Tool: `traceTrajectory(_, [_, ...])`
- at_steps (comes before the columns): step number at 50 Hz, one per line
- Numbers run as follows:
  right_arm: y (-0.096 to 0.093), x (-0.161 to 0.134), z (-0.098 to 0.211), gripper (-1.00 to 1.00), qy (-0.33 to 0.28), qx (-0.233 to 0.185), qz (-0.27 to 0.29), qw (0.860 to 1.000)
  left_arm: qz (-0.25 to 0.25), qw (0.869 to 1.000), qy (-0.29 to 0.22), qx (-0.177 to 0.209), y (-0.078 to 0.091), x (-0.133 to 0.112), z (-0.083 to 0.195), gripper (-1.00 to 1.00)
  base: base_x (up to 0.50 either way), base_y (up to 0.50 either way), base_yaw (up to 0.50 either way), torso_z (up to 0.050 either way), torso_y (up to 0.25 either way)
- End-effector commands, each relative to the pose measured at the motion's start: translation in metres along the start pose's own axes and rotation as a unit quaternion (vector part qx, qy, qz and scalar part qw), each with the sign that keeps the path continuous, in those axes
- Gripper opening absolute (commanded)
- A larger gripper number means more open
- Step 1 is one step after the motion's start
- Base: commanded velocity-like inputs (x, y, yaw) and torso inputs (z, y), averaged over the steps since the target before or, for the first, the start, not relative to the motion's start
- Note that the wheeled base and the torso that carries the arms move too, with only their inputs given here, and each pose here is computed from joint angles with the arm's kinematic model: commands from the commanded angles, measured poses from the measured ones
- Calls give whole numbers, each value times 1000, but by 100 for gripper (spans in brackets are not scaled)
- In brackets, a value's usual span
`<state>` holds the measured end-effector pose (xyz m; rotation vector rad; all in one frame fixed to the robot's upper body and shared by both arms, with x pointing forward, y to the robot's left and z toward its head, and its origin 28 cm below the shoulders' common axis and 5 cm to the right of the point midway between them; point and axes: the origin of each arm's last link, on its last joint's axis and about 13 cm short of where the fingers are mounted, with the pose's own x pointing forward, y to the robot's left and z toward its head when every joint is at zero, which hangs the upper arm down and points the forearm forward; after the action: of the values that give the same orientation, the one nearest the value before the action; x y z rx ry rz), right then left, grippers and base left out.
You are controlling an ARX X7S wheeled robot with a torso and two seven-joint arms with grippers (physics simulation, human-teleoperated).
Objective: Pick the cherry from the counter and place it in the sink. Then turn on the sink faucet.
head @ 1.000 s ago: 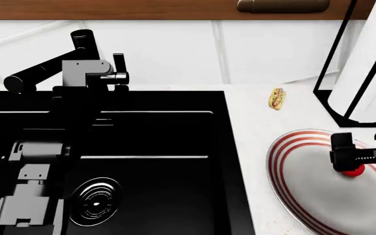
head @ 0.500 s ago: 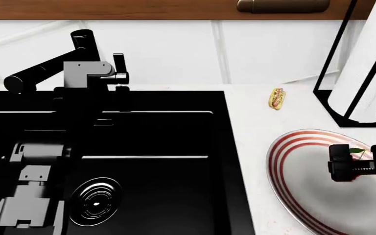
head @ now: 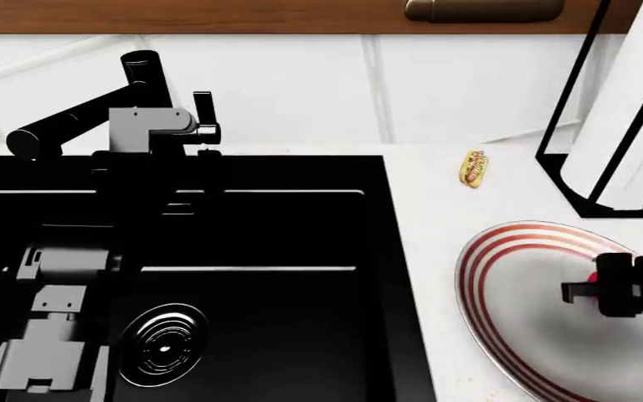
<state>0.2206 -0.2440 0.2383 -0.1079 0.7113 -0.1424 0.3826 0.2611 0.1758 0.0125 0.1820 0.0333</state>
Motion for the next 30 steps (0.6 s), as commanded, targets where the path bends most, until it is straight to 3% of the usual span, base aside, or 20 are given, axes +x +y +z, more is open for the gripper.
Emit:
traceTrajectory(1, [-1,-1,-1,-100,-1,4,-5,1000,1,1000,1,1,0,0,-2,100,0,0,0,0,0])
traceTrajectory(20, [0,-28,23,-100,-74,-30,-26,996,0,1000,-2,1,1,0,0,100,0,0,0,0,0])
traceTrajectory(30, [8,-48,36,-100,-114,-48,-8,992,-1,1000,-6,0,1,-1,4,100,0,0,0,0,0])
